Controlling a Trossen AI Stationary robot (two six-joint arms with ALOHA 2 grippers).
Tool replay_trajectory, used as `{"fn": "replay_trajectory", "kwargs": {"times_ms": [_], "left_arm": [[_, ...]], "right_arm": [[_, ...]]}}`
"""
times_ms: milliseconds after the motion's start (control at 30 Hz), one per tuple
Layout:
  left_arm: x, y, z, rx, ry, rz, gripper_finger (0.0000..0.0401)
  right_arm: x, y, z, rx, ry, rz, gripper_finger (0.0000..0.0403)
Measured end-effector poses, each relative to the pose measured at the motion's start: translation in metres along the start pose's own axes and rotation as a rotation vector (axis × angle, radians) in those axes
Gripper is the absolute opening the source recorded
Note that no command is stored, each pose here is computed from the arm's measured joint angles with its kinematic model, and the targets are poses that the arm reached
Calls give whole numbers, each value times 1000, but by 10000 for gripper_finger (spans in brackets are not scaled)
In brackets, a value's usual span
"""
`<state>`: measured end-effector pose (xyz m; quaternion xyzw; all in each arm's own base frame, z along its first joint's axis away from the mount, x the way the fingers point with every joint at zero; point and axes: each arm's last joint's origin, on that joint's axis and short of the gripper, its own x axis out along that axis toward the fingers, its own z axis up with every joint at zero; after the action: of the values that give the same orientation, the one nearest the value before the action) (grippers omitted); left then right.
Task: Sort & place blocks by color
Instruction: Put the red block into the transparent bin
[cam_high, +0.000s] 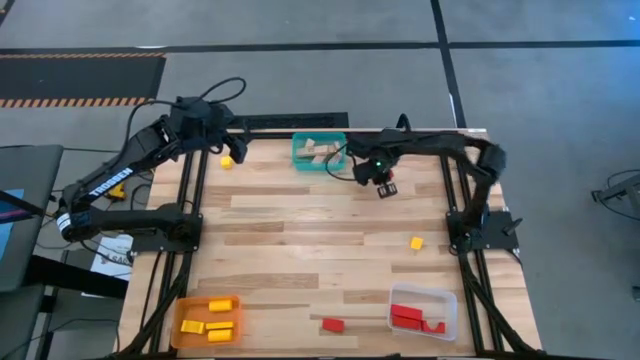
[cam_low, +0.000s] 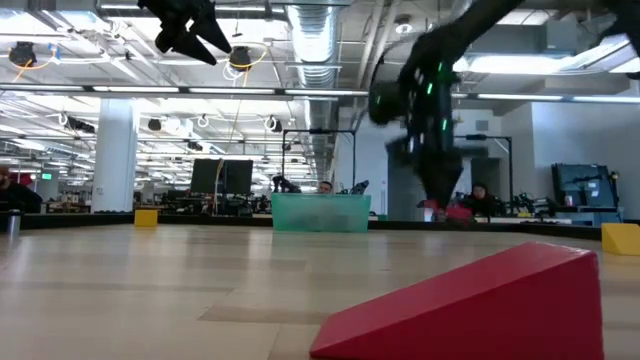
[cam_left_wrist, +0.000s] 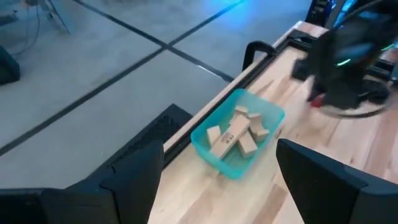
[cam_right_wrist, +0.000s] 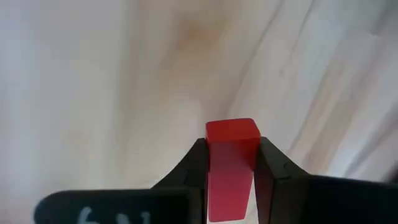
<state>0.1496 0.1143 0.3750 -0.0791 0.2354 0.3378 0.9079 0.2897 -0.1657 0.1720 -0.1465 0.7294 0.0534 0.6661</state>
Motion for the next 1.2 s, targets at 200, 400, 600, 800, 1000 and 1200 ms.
{"fn": "replay_trajectory", "kwargs": {"times_ms": [200,400,600,800,1000,1200], "left_arm": [[13,-2,-8,-37,0,-49,300],[38,-9,-24,-28,89,-227,300],[64,-19,-22,13,87,-490,300],[87,-42,-11,-5,-13,-786,300],[96,-71,-6,11,-56,-971,300],[93,-82,-10,21,-29,-973,300]], "right_arm": [[-90,48,-5,314,-294,140,72],[-153,125,-10,533,-495,315,72],[-173,209,1,635,-435,466,72],[-159,283,17,708,-242,497,72],[-134,322,33,778,-100,450,78],[-104,343,51,741,51,460,94]]}}
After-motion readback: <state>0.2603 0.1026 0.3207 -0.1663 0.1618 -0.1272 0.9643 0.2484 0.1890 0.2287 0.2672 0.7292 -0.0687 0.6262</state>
